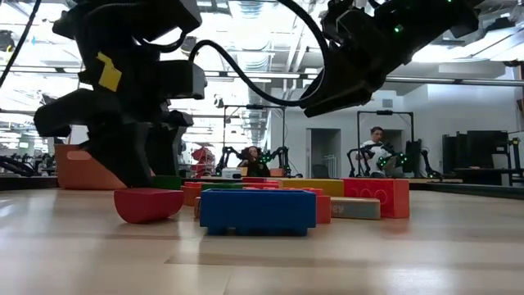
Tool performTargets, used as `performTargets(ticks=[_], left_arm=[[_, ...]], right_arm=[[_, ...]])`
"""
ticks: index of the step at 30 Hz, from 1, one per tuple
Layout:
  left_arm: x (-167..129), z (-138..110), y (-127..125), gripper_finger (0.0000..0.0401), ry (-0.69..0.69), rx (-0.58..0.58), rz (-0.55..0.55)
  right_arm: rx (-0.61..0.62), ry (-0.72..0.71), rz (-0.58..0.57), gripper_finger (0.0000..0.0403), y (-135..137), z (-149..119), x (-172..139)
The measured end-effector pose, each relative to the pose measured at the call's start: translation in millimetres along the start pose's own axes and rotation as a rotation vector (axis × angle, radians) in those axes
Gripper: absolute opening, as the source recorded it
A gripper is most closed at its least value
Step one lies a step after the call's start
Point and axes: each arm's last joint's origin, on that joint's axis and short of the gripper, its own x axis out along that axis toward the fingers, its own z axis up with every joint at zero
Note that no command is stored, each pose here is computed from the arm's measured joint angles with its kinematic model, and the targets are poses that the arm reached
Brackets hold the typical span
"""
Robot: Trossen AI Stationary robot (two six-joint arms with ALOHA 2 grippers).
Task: Sort blocks by size
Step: Put the small green wooden block into the transparent bin
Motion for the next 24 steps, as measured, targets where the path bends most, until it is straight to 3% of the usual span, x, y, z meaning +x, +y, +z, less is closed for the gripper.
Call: performTargets(ticks=[11,17,22,24], left_arm=[[-1,0,1,0.0082,-0.006,-0.038,0.032],[-16,5,11,0.0081,-0.053,-0.04,0.043],[-38,13,18,0.0093,-0.168,-0.036,0.1],[-41,19,18,0.0092,-0.233,-0.03,0.101]], right_arm=[[0.003,0.005,-0.001,0.0254,1,-1,0],[-0.005,0.015,-0.005,0.0254,0,-2,0],[-0.014,0.023,0.007,0.0254,5,-4,-2],[-0.069,0.014,0.011,0.0254,11,-6,-5]])
